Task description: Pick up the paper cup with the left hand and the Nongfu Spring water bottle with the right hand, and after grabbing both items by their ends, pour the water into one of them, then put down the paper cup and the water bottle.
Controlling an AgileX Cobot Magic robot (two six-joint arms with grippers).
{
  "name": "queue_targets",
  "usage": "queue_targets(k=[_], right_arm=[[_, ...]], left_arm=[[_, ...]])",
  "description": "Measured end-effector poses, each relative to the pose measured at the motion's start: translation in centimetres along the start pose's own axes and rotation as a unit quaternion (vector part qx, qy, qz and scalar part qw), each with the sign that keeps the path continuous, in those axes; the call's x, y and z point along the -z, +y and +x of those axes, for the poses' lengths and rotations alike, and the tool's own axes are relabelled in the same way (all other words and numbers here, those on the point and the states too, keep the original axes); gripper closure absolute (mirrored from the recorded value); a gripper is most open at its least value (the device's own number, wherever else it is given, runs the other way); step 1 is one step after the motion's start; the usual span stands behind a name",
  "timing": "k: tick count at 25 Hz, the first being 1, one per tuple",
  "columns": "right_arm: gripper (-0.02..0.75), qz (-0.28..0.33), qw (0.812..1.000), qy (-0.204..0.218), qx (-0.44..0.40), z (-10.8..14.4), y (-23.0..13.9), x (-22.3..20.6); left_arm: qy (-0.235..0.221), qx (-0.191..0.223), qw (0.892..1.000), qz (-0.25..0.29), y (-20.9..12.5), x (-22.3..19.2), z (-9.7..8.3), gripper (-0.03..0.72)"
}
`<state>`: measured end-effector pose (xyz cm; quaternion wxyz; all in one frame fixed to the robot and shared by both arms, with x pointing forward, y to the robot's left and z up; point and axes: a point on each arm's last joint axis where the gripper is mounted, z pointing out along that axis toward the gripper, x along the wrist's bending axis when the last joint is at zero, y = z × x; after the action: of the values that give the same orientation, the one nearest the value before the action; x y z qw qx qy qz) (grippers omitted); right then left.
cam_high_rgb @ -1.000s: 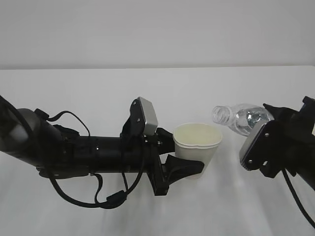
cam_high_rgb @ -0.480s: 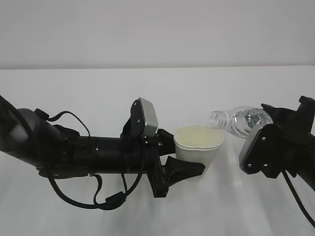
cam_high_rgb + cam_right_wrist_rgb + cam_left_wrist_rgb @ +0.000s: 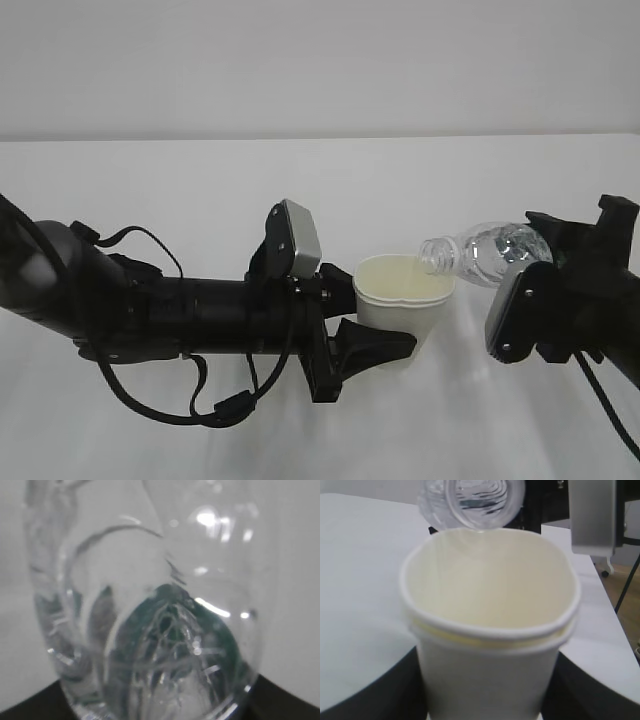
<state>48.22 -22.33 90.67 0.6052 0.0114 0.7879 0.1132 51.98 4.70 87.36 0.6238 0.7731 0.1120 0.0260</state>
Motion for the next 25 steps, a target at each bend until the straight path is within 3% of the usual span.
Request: queue_targets(k=[25], right_arm=[[0.355, -0.008, 0.999, -0.018, 0.026, -0.91, 0.25, 0.28]], left_arm=[[-0.003, 0.008, 1.000, 0.010, -0.49, -0.06, -0.03, 0.265]])
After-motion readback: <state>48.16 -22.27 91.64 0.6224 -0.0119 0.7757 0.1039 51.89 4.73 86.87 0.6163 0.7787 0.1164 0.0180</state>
